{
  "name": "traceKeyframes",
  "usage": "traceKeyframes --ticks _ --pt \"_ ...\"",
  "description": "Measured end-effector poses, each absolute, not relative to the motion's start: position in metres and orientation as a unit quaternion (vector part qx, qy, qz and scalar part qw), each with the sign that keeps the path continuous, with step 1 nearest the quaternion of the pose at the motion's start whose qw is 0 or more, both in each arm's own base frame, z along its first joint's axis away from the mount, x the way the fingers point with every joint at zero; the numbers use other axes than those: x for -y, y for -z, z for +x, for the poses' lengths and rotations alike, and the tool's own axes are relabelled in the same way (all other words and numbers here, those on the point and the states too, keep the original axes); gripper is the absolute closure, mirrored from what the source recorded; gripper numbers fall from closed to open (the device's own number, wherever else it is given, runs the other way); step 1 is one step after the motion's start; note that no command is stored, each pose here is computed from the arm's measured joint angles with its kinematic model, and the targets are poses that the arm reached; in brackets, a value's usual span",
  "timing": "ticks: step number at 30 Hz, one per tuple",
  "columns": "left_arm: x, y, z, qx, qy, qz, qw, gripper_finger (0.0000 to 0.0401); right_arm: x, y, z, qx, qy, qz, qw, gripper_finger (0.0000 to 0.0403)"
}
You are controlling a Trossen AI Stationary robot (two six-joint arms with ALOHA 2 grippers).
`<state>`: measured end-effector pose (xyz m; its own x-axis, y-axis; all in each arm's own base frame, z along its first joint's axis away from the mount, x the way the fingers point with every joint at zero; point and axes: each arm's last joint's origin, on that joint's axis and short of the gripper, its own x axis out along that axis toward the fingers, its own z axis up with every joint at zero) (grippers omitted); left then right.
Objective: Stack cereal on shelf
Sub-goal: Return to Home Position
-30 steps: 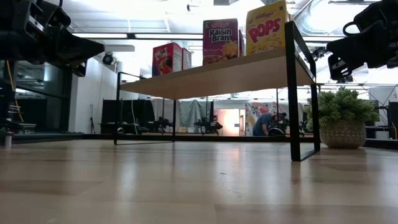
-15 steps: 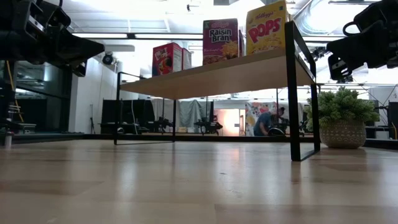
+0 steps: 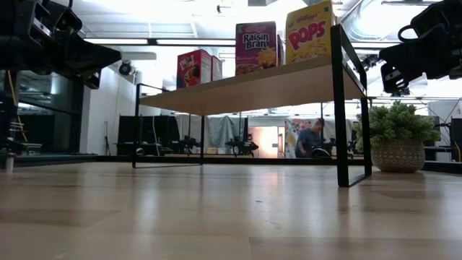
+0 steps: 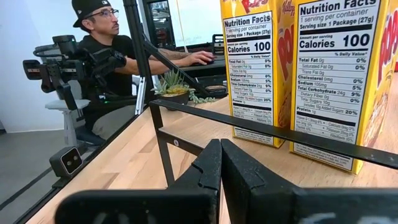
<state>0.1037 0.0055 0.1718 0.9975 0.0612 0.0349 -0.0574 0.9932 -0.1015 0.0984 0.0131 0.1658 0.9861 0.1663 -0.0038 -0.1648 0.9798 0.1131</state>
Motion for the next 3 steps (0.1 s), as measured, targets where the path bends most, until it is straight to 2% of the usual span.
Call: traceKeyframes --ticks 3 --pt "-0.0055 -0.1718 0.1037 0.019 -0.03 -0.05 0.998 0.0401 -0.0131 -0.1658 0.0984 -0.007 -0.083 0.057 0.995 0.0402"
